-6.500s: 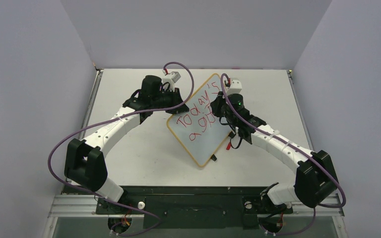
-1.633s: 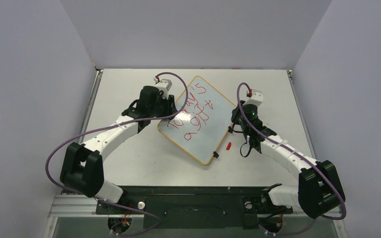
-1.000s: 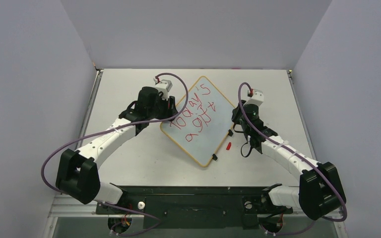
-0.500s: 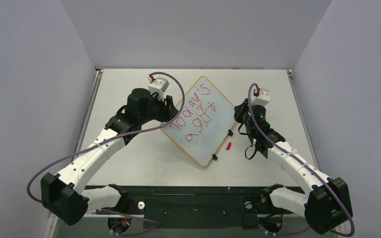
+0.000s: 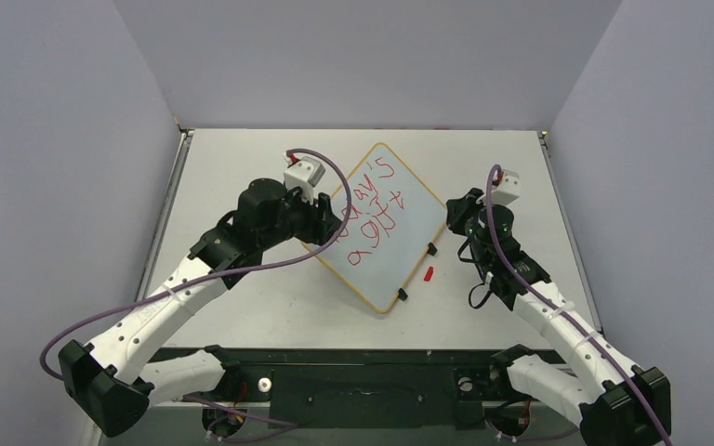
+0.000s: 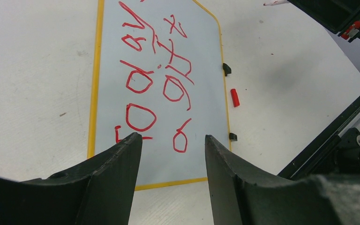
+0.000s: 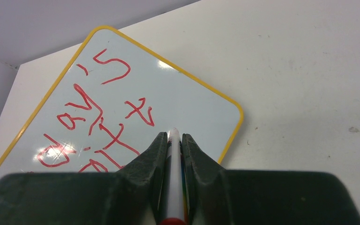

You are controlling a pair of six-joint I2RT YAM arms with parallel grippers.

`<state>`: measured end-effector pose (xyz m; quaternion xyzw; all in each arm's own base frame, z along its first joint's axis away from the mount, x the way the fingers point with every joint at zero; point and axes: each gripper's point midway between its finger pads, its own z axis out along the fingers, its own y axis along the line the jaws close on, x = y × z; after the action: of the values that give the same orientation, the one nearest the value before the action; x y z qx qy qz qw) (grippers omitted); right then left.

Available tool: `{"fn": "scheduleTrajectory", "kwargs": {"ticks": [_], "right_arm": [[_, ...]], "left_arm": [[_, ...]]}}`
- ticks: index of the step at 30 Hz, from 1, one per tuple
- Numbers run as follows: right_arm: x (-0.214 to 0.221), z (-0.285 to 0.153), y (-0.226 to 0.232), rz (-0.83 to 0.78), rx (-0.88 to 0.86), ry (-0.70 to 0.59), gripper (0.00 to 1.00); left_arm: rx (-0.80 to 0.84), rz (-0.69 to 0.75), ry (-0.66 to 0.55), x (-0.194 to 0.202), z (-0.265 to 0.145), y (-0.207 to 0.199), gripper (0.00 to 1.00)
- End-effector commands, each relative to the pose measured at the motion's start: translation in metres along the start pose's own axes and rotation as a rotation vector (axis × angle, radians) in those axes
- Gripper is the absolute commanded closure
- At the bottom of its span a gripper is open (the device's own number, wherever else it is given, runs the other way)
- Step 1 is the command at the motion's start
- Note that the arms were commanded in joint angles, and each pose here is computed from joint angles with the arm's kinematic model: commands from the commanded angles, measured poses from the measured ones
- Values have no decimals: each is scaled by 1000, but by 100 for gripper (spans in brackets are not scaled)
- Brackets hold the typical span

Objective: Write a sentence on the whiteboard
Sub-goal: Close the whiteboard marker at the center of the board.

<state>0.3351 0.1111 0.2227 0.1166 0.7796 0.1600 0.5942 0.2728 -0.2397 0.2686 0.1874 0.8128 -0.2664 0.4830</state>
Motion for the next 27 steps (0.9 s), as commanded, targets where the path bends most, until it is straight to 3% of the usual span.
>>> {"fn": "scheduleTrajectory", "kwargs": {"ticks": [1,17,27], "right_arm": [[-5,-6,-2,7,1,-19,100],[-49,-16,-16,-15,137,-91,100],[-40,-19,-43,-27,241,-79,100]], "left_arm": [[20,16,-43,-13,-10,-14,51],[125,55,77,39,38,-77,54],[178,31,169,86,92,-140,57]]}}
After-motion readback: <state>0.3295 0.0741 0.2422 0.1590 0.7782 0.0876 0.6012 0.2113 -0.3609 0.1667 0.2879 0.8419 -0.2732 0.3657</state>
